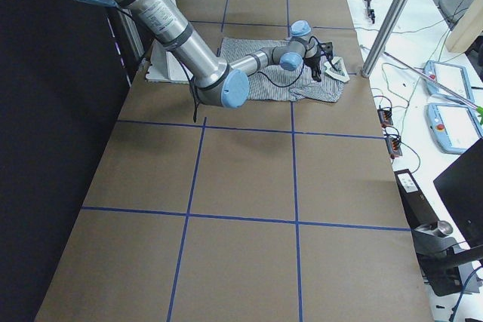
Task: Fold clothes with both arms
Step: 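Bring the left gripper to the shoulder nearest it while the right gripper waits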
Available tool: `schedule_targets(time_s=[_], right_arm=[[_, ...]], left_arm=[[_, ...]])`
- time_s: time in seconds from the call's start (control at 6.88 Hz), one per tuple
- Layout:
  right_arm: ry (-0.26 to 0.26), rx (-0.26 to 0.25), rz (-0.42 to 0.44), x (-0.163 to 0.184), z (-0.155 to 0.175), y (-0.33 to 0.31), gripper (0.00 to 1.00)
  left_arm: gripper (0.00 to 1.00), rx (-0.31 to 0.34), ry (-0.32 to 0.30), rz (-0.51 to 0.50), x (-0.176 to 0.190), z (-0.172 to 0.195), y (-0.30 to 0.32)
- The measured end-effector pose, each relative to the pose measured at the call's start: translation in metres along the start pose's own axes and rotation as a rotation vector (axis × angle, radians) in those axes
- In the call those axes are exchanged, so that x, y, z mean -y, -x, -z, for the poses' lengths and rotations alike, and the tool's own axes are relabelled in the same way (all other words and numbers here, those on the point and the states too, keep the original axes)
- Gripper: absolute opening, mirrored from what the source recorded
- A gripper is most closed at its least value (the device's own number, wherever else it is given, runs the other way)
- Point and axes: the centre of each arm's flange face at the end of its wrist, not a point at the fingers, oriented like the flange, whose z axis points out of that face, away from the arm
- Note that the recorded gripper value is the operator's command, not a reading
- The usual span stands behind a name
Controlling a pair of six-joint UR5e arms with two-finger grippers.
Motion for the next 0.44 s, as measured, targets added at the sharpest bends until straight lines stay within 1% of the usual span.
schedule_targets(time_s=[0.15, 0.29, 0.44], right_arm=[[-0.006, 0.020, -0.002, 0.007, 0.012, -0.012, 1.00], [-0.003, 0.042, -0.009, 0.013, 0.027, -0.033, 1.00], [0.018, 0.068, -0.018, 0.022, 0.042, -0.059, 1.00]], left_arm=[[0.98, 0.031, -0.006, 0.034, 0.015, -0.040, -0.047], [0.93, 0.048, -0.013, 0.058, 0.029, -0.077, -0.077], [0.88, 0.058, -0.033, 0.085, 0.037, -0.111, -0.095]])
